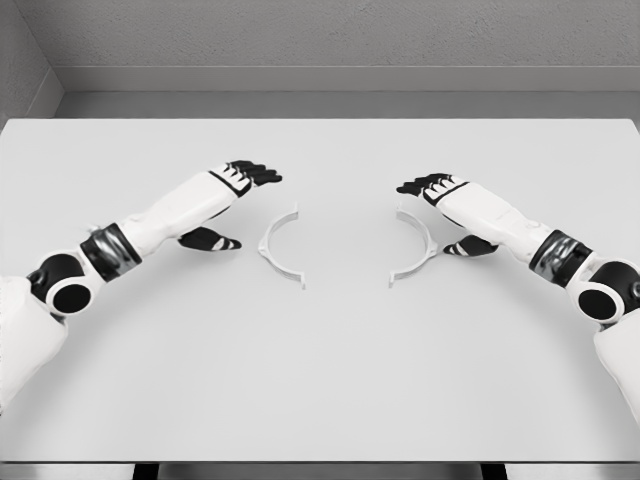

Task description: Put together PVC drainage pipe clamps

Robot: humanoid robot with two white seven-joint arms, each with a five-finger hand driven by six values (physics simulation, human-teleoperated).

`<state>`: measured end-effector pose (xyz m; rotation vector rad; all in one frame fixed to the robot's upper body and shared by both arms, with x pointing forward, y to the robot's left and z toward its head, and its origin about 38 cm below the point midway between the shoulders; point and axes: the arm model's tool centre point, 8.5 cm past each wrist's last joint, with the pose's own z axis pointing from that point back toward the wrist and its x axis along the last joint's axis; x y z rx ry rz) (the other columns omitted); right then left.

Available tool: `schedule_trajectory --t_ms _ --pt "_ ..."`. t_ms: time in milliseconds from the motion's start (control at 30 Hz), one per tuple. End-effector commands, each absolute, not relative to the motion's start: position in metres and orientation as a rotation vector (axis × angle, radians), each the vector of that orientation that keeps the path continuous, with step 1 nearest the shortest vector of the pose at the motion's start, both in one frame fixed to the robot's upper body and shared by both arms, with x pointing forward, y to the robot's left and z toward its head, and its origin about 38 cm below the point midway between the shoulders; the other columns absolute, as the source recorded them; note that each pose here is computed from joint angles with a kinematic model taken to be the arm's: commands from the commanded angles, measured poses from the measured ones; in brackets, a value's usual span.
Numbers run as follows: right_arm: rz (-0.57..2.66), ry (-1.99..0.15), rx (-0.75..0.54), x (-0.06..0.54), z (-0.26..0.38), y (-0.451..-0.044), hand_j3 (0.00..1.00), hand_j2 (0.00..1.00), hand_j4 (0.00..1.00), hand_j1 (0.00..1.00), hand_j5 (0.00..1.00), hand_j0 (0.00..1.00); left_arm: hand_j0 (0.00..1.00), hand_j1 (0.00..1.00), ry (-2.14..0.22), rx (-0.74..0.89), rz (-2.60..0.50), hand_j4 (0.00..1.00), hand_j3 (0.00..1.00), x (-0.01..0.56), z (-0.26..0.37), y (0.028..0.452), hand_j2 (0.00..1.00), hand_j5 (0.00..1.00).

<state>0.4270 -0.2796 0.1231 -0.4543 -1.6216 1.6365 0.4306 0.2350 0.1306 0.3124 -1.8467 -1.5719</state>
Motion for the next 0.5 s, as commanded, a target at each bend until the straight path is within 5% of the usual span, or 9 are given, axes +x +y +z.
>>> schedule_trajectory --t_ms 0,467 --pt "1.63 -1.626 -0.449 0.427 0.123 -0.279 1.0 1.0 1.0 1.0 1.0 1.0 1.0 1.0 -1.852 0.29 -1.552 1.0 1.0 0.431 0.126 0.228 1.0 1.0" --pt "1.614 -1.653 -0.422 0.428 0.121 -0.264 1.0 1.0 1.0 1.0 1.0 1.0 1.0 1.0 -1.819 0.285 -1.528 1.0 1.0 0.435 0.115 0.232 1.0 1.0"
